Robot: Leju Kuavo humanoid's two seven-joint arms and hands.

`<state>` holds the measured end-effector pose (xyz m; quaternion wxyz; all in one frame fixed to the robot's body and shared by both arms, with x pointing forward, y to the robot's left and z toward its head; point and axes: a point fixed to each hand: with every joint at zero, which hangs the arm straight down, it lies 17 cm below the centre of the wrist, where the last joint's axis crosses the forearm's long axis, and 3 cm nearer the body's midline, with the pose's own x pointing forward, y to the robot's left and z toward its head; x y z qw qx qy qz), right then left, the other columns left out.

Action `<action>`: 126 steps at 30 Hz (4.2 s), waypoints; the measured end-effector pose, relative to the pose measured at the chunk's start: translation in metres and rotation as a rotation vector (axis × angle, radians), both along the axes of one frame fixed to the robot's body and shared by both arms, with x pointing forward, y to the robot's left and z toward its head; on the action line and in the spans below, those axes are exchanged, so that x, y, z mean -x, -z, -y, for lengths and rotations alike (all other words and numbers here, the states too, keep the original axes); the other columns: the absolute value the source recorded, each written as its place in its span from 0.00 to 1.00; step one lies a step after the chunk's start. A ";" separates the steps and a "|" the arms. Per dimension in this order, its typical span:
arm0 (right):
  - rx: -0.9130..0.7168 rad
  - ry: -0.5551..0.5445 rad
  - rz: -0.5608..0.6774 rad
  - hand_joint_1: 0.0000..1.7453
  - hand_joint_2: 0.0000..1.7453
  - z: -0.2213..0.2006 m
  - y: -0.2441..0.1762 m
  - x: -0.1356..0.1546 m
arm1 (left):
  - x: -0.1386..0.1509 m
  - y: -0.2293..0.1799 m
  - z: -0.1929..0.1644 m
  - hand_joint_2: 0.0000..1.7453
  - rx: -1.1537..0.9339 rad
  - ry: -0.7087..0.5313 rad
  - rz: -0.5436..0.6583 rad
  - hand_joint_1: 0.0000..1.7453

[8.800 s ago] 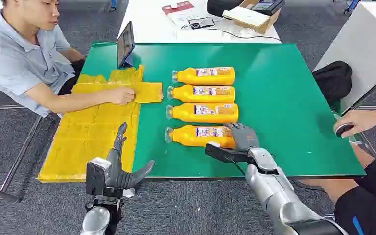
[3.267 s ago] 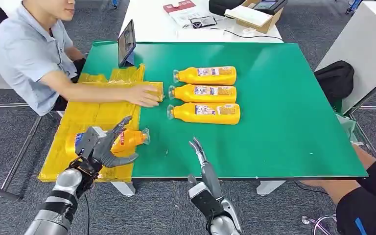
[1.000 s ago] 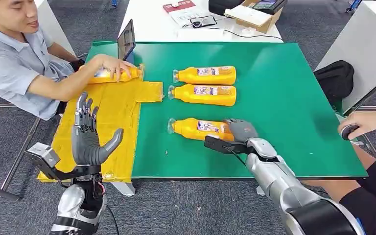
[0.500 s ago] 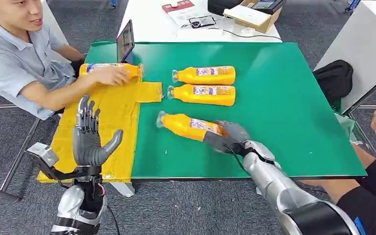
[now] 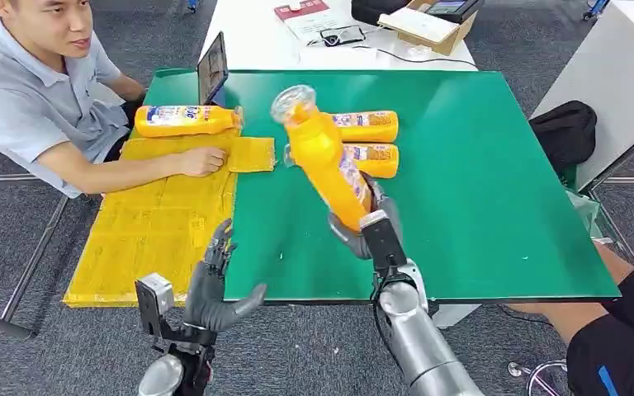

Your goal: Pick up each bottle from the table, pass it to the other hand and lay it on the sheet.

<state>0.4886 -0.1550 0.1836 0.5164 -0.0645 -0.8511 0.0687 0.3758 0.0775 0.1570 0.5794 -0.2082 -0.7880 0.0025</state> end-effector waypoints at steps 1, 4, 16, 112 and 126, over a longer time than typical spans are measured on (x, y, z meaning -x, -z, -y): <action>0.014 -0.037 0.000 1.00 1.00 -0.012 0.000 0.004 | 0.005 -0.004 0.004 1.00 0.004 0.017 0.022 0.00; 0.076 -0.165 -0.013 1.00 1.00 -0.051 0.008 0.016 | 0.014 -0.023 0.014 1.00 -0.022 0.041 0.115 0.00; 0.269 -0.445 0.065 1.00 1.00 -0.173 0.044 0.104 | 0.007 -0.052 0.003 1.00 0.150 0.034 0.083 0.00; 0.138 -0.379 0.147 0.00 0.00 -0.182 0.011 0.128 | -0.180 0.096 -0.126 1.00 -1.227 -0.045 -0.055 0.00; 0.148 -0.398 0.157 0.00 0.00 -0.187 0.011 0.128 | -0.155 0.031 -0.070 1.00 -0.742 0.063 0.077 0.00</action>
